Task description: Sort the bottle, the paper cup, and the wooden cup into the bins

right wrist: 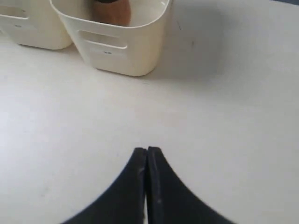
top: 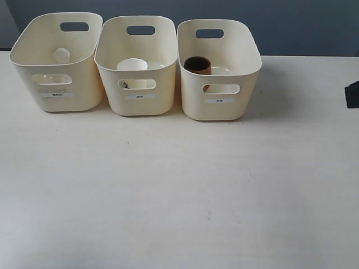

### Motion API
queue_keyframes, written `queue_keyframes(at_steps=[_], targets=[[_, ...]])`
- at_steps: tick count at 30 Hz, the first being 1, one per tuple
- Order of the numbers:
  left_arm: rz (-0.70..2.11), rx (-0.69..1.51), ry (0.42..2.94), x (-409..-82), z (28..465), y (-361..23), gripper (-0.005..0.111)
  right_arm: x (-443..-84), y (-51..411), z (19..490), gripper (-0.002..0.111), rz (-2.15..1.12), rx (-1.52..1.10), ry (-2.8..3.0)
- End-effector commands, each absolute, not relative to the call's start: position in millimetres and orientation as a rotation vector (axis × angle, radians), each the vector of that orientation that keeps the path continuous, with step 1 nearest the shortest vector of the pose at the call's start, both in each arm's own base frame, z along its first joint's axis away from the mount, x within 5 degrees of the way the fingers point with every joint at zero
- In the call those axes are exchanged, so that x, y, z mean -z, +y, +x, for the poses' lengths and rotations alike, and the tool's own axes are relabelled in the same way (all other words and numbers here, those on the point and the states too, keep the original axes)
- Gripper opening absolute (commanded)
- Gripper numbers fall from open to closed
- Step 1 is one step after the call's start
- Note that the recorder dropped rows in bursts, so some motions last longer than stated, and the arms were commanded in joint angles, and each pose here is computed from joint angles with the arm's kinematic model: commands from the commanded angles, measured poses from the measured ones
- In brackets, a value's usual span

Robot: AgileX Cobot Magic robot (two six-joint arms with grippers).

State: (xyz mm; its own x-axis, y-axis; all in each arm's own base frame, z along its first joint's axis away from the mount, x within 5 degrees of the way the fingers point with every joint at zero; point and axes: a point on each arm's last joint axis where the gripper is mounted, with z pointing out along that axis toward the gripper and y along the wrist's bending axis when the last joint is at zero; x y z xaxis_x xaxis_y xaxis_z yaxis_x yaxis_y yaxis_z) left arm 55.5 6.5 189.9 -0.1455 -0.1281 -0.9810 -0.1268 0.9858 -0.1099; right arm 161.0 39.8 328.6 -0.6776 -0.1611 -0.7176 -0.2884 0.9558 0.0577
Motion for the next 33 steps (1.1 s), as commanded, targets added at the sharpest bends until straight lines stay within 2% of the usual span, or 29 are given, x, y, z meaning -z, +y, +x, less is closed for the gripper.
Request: queue_keyframes(at_steps=[1,17,23,33], targets=[[-0.187,0.004,1.704,-192.2,55.2,6.2,0.0,-334.2,40.2,149.0,-0.001,-0.292,-0.264,2.309],[-0.187,0.004,1.704,-192.2,55.2,6.2,0.0,-342.1,35.9,141.4,-0.001,-0.297,-0.225,2.242],[-0.186,0.002,1.704,-192.2,55.2,6.3,0.0,-343.5,28.5,109.1,-0.001,-0.271,-0.201,2.032],[-0.186,0.002,1.704,-192.2,55.2,6.3,0.0,-302.9,13.9,50.7,-0.001,-0.234,-0.066,1.649]])
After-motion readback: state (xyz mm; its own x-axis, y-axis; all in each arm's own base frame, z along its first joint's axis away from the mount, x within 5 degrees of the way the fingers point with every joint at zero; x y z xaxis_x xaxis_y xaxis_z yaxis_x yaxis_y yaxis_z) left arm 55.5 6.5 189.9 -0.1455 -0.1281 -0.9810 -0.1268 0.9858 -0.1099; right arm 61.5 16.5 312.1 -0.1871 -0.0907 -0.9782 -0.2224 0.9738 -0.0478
